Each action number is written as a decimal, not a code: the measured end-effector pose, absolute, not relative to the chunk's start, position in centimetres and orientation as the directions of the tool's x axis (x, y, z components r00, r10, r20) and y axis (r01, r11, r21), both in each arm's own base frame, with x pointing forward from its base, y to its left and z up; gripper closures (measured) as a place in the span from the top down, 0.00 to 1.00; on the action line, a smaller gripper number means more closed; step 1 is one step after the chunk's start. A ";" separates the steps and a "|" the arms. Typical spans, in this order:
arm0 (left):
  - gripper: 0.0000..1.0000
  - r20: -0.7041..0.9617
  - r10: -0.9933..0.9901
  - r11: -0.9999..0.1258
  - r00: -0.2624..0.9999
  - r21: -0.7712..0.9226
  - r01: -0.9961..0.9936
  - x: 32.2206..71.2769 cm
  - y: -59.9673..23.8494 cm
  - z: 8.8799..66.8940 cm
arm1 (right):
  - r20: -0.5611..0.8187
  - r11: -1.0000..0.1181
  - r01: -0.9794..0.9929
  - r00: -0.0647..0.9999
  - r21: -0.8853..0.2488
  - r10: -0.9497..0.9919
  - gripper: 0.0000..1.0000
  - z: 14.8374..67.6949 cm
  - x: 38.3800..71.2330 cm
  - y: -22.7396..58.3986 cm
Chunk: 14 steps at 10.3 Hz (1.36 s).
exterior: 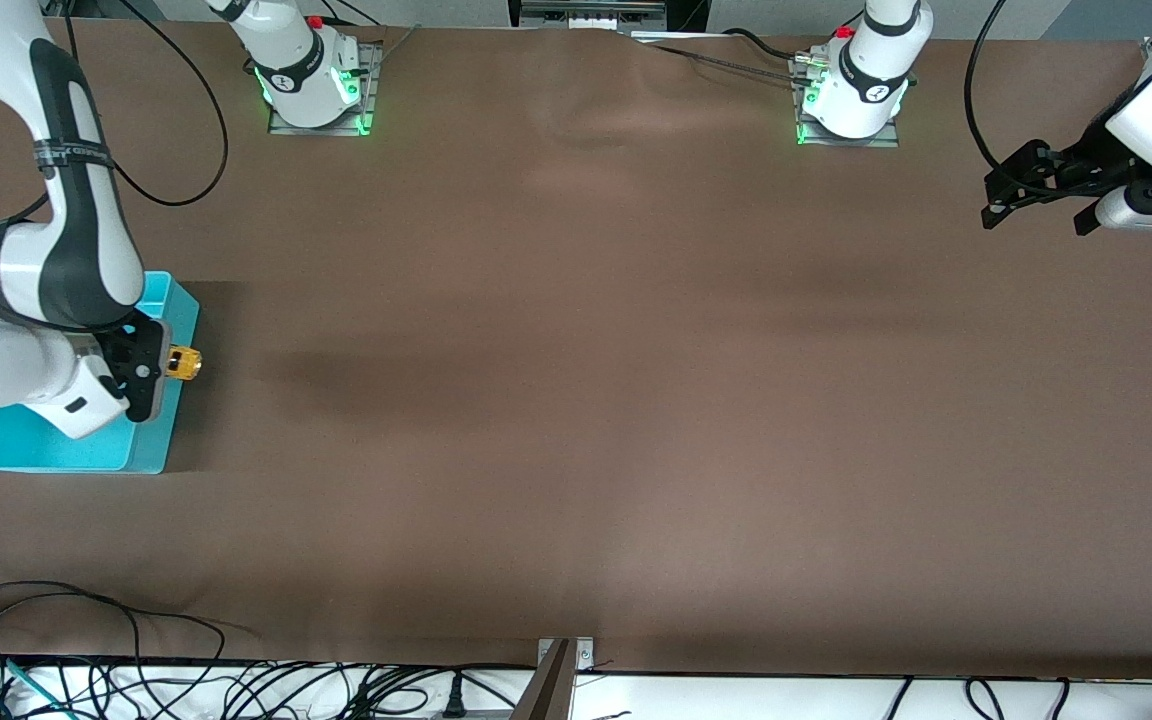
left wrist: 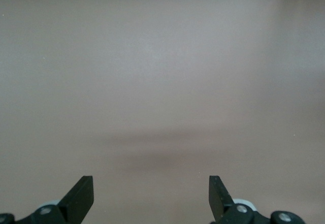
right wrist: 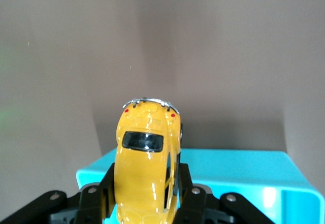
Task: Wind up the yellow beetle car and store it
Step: 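Carry the car over the blue box and lower it inside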
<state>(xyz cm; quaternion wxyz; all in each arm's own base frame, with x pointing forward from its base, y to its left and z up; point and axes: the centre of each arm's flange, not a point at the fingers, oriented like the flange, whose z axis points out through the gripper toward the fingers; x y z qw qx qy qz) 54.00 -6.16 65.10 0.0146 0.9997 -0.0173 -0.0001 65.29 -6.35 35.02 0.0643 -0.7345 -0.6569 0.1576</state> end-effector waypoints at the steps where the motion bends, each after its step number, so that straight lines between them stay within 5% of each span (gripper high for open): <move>1: 1.00 0.000 -0.034 -0.999 0.999 0.029 -0.034 54.0 -6.2 65.1 | -0.147 -0.108 0.944 0.065 -0.311 0.987 0.50 35.0 65.0 -8.8; 14: 1.00 0.001 -0.029 -0.999 1.000 0.030 -0.029 54.0 -5.9 65.2 | -0.106 0.104 0.967 -0.132 -0.234 0.986 0.50 24.8 64.4 -22.8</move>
